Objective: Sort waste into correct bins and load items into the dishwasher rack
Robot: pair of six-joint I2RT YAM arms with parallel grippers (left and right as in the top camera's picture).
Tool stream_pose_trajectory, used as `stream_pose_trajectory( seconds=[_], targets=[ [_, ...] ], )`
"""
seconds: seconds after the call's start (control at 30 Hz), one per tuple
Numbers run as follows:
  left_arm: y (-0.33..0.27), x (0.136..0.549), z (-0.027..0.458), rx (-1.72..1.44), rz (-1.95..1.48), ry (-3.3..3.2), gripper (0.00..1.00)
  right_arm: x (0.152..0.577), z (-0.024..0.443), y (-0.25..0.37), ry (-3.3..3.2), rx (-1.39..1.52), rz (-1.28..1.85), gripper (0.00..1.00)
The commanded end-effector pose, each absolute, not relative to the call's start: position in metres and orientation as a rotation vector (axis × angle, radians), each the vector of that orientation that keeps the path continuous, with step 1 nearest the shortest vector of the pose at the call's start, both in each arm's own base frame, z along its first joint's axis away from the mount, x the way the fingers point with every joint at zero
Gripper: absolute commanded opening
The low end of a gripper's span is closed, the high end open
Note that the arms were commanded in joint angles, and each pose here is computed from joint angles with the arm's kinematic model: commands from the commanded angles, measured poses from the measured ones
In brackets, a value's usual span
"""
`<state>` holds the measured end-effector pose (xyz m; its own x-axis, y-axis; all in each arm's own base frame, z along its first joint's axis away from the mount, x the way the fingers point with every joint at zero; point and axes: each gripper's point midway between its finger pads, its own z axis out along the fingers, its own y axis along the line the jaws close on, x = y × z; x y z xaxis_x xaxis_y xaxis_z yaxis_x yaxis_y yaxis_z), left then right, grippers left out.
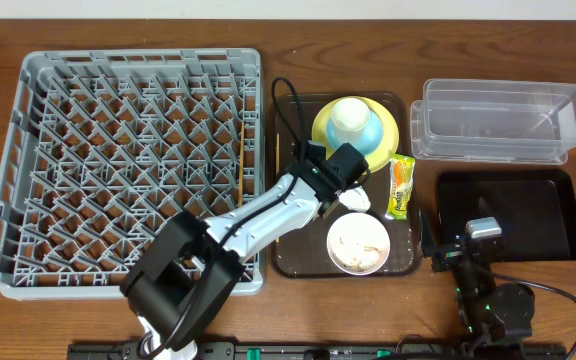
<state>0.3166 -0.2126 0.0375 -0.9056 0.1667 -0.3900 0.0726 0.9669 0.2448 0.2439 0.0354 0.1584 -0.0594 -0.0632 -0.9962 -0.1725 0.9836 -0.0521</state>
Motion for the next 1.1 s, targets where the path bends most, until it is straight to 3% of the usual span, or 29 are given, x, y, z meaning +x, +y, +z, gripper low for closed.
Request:
stream_pose_trajectory(
  seconds=[0.0,0.53,1.07],
  targets=[
    [-0.2,0.326,0.037,0.151,0.427,2.635,0.08,0.244,0.157,0.031,1.637,-0.158,0.085,0.99],
    [-0.18,0.34,0.001,0.139,0.628,2.576,0.06,0.244,0.157,0.031,1.637,-0.158,0.085,0.99],
    [-0.179,0.344,0.006,0.11,0.621,2.559,0.06,0.244,0.157,0.031,1.637,-0.158,0.085,0.99]
  ],
)
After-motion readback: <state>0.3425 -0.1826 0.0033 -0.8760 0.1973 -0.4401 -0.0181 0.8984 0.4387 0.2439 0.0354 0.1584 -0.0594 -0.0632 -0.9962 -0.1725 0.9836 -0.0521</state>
